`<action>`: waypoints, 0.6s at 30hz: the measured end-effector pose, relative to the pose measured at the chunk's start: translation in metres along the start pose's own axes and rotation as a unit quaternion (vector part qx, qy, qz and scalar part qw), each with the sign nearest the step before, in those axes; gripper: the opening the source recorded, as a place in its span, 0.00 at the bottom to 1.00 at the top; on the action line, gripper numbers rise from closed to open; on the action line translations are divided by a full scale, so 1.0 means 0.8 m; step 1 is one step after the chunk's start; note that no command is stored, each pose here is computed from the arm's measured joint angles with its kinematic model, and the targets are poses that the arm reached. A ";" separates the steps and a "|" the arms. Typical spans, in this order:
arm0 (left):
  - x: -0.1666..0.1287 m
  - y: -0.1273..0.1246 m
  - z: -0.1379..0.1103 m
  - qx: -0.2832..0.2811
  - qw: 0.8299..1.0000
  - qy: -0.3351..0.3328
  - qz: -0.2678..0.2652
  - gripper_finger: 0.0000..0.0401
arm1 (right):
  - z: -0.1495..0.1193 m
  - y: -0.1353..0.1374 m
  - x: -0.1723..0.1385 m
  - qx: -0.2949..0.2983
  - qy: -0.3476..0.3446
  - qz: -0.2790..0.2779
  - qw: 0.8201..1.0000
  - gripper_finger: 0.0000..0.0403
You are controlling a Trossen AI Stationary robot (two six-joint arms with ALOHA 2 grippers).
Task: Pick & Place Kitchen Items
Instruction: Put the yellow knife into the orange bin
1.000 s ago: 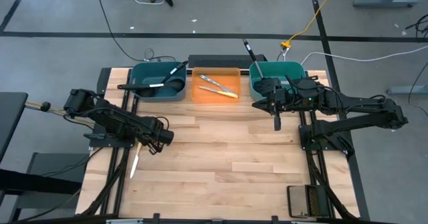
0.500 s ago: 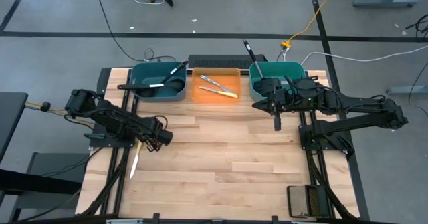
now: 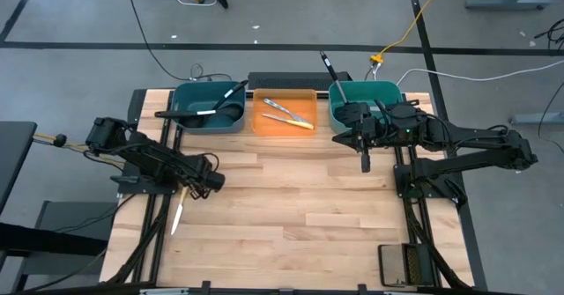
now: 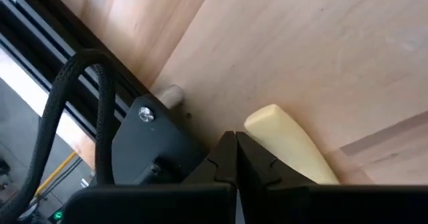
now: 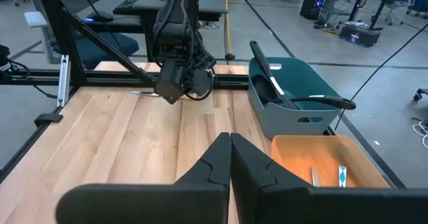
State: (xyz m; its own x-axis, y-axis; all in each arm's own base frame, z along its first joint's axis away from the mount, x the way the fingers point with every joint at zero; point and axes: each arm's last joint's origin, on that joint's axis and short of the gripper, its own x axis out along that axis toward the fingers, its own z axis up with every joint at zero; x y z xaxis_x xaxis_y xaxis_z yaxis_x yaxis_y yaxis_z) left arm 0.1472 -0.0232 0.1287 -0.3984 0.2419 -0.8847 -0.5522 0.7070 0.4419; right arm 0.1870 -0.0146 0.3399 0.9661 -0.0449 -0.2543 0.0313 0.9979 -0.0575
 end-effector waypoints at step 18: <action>0.012 -0.007 0.000 0.012 0.999 0.004 -0.048 0.00 | 0.000 0.000 0.000 0.000 0.000 -0.001 1.000 0.02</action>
State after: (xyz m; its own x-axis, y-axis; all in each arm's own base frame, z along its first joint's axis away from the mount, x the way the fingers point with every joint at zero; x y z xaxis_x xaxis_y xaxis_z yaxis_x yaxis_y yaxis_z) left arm 0.1469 -0.0251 0.1178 -0.3505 0.1680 -0.9214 -0.5698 0.7425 0.3521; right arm 0.1870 -0.0148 0.3399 0.9661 -0.0468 -0.2540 0.0329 0.9977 -0.0589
